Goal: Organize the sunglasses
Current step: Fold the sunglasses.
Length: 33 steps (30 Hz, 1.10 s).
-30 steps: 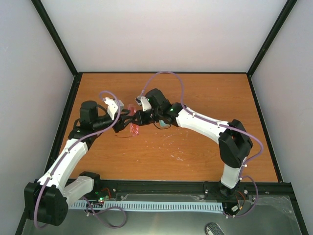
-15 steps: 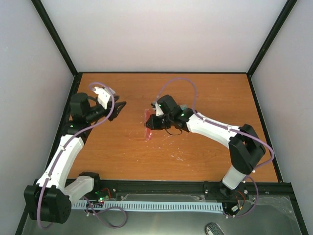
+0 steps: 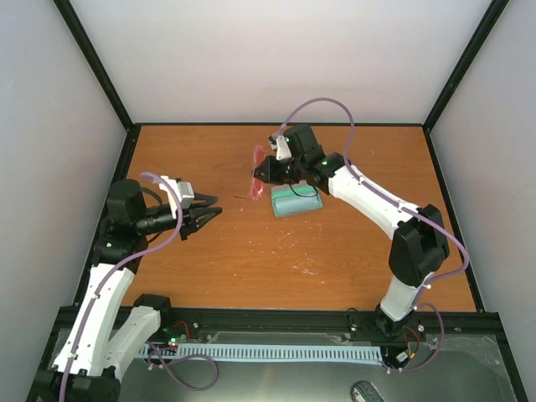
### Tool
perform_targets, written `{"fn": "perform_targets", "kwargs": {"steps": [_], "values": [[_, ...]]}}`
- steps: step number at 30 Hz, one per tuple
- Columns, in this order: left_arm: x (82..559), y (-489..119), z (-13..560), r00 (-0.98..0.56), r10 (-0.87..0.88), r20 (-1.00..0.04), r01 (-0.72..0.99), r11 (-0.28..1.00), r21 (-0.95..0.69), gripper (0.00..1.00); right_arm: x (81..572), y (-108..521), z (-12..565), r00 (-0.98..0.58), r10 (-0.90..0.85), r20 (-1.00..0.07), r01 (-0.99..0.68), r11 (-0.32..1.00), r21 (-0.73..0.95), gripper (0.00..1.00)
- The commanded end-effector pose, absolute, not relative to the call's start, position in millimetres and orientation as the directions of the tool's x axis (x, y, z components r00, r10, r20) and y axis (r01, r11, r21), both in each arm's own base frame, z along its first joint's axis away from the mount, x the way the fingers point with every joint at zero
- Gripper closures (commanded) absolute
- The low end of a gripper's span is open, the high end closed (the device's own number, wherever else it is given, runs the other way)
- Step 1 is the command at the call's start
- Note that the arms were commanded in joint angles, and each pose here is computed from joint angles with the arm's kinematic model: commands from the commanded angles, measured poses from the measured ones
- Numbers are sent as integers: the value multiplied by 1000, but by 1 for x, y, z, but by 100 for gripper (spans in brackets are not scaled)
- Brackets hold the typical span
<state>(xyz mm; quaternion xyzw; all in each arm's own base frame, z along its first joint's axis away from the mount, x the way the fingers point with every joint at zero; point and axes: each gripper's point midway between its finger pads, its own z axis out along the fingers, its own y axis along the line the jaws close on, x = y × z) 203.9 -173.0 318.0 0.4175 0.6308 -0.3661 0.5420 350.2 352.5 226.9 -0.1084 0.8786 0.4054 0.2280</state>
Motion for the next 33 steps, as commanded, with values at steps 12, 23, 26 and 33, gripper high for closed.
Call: {"fn": "perform_targets", "kwargs": {"steps": [12, 23, 26, 33], "values": [[206, -195, 293, -151, 100, -984, 961, 249, -122, 70, 284, 388, 248, -848, -230, -478, -529, 435, 729, 97], [245, -202, 278, -161, 110, -981, 954, 270, -126, 69, 249, 382, 256, -844, -237, -481, -536, 354, 766, 96], [253, -203, 263, -192, 129, -973, 949, 276, -151, 69, 245, 379, 253, -853, -225, -470, -521, 353, 777, 96], [270, -206, 245, -247, 142, -959, 936, 292, -198, 68, 243, 372, 242, -873, -196, -446, -487, 375, 789, 96]]}}
